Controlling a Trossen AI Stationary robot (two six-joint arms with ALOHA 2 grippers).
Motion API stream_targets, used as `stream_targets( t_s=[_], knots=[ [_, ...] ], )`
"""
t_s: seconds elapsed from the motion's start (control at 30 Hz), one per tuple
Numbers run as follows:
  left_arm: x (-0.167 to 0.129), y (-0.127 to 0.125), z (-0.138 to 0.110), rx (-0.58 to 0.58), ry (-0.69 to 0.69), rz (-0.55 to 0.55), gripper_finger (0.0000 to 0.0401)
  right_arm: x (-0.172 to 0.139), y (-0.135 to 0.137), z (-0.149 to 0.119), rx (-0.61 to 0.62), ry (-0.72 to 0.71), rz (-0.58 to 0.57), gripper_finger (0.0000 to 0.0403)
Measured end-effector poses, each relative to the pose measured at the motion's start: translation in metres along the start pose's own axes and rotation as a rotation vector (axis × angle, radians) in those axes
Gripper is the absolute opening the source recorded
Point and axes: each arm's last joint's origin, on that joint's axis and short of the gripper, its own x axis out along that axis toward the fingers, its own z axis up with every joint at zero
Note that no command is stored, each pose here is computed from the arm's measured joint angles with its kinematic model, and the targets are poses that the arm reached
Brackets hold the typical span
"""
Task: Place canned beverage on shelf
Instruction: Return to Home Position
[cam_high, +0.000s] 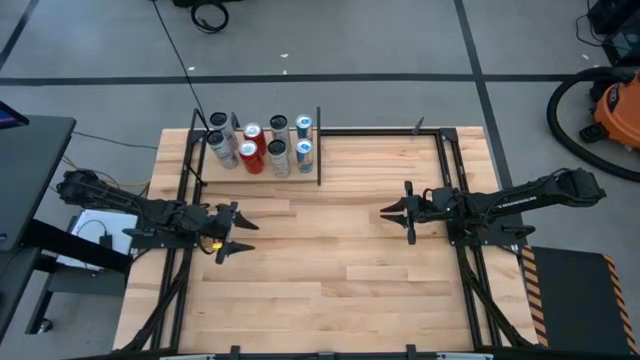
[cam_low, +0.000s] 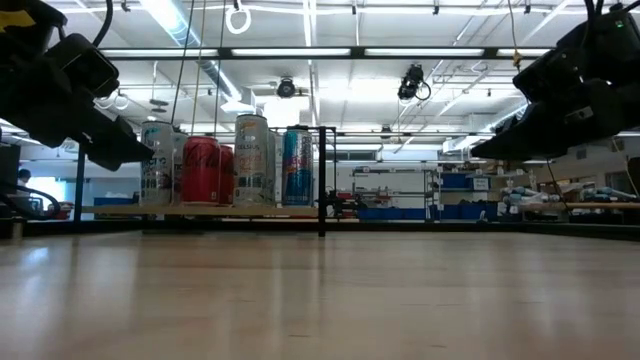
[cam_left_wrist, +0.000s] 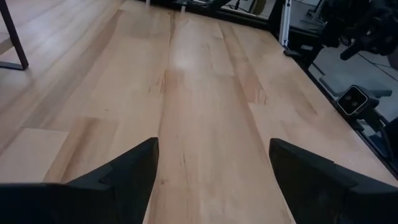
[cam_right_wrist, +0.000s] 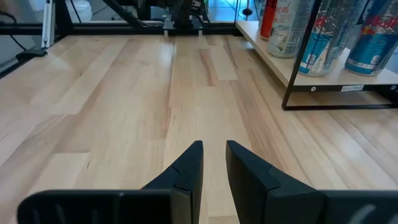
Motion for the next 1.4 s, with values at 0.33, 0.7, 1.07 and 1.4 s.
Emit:
stream_targets(
  t_s=[0.33,0.7,1.07,1.4],
  knots=[
    [-0.001,0.001,0.002,-0.004,-0.020,0.002,0.0307,-0.010,-0.003,0.015,0.009,-0.146,-0.021,0.0079],
    [-0.014,0.007,0.019,-0.043,-0.219,0.031,0.0307,-0.030,-0.012,0.035,0.019,-0.364,-0.090,0.0079],
    [-0.028,0.015,0.032,-0.067,-0.400,0.087,0.0307,-0.042,-0.015,0.043,0.019,-0.476,-0.125,0.0079],
    [-0.037,0.013,0.037,-0.069,-0.495,0.055,0.0307,-0.048,-0.016,0.046,0.018,-0.531,-0.133,0.0079]
  ],
)
